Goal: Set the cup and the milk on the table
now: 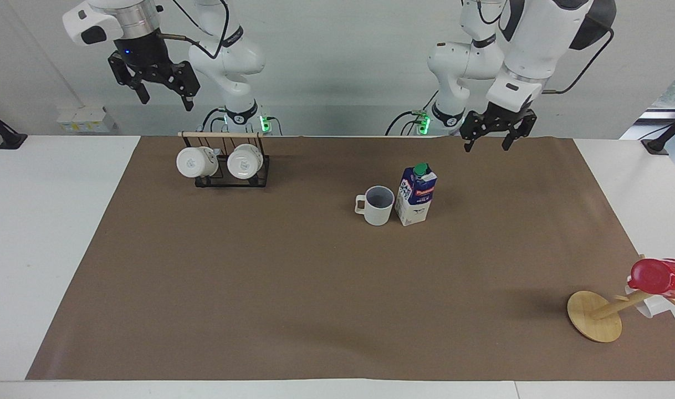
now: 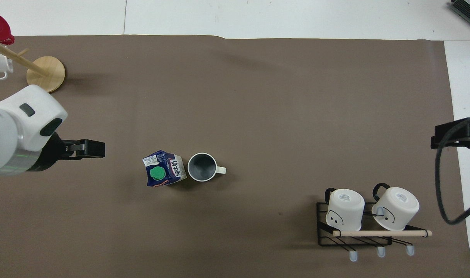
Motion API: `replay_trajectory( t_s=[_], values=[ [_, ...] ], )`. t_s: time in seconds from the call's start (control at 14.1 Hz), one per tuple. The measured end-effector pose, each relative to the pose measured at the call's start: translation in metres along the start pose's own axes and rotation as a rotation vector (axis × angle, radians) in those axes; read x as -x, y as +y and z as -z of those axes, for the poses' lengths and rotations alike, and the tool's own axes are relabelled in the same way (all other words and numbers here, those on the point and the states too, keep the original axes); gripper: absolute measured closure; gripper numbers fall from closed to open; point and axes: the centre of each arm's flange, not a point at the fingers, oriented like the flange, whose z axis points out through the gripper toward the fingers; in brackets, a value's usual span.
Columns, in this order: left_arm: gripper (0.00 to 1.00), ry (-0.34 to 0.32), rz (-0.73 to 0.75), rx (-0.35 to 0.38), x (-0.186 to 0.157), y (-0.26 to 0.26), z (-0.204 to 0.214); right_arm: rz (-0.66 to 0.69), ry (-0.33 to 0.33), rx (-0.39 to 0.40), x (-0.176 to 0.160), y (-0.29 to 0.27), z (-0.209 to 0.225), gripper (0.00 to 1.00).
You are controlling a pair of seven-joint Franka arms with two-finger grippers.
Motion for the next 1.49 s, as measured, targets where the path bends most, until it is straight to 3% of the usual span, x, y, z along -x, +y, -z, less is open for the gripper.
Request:
replay_trajectory(
  t_s=[0.42,1.49],
  values=[
    [0.00,0.016,-0.039,-0.003,0.003,-0.060,0.023,0.000,0.000,0.000,0.000,0.000,0.000,0.00],
    [0.00,0.043,-0.045,-0.003,0.005,-0.056,0.036,0.000,0.000,0.000,0.000,0.000,0.000,0.00]
  ],
)
